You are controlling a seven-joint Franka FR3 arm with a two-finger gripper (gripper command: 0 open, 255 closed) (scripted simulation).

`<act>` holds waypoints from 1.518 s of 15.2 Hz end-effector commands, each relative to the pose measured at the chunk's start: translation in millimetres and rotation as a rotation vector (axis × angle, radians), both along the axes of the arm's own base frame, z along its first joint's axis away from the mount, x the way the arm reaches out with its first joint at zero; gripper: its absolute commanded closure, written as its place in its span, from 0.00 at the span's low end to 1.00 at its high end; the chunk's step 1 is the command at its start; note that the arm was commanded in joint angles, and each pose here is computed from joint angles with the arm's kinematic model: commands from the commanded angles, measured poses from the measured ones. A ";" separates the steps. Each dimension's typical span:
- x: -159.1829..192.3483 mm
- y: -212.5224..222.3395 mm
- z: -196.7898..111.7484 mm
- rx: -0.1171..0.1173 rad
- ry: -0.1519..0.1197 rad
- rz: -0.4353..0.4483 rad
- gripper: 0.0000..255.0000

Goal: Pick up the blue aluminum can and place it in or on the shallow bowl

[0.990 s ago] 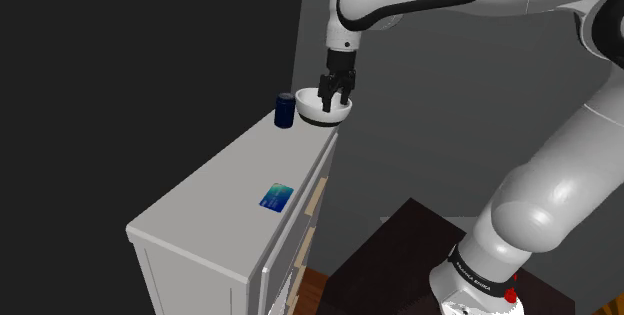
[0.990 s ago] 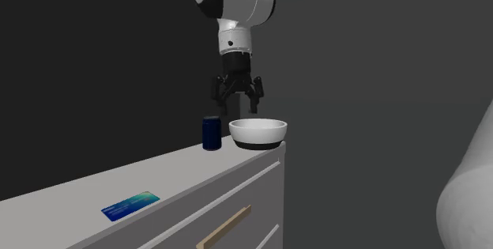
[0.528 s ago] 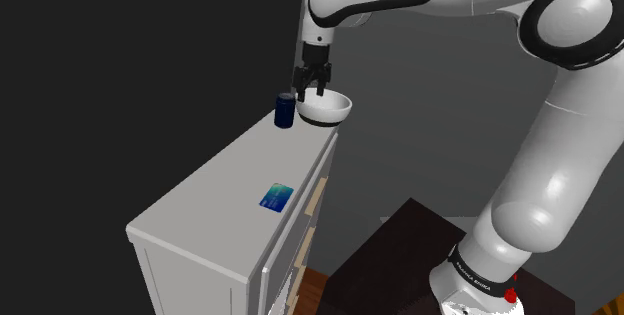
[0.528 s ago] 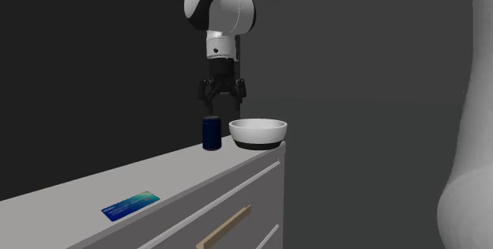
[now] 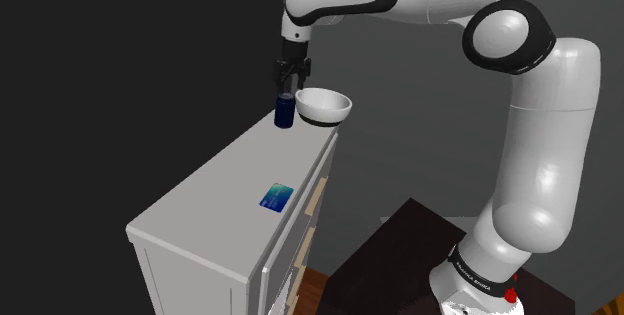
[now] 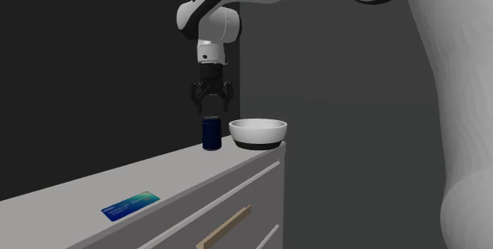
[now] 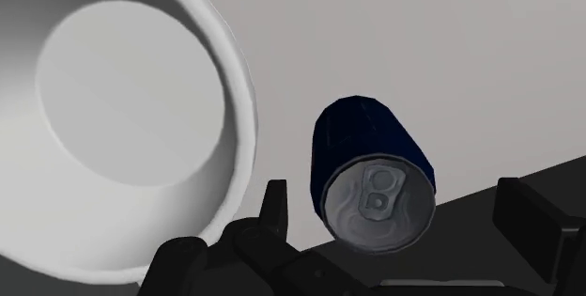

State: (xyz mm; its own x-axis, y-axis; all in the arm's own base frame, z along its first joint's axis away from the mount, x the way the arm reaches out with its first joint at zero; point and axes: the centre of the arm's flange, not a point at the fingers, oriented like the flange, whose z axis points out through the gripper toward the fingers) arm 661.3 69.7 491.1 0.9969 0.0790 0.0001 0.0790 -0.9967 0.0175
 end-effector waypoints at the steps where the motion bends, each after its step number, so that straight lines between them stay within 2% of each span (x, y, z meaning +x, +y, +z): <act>1: 2.0 -0.4 -9.2 0.000 -0.002 -0.001 0.00; 5: 2.2 -0.8 -33.4 0.000 -0.002 -0.001 0.00; 13: 2.2 -0.8 -33.3 0.000 -0.002 -0.001 0.00; 14: 2.2 -0.8 -33.3 0.000 -0.002 -0.001 1.00; 23: 2.2 -0.8 -33.4 0.000 -0.002 -0.001 1.00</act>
State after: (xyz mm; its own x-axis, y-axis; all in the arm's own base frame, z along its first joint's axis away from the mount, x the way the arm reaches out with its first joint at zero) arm 663.5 68.7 458.3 0.9970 0.0779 0.0029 0.0778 -0.9968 0.0179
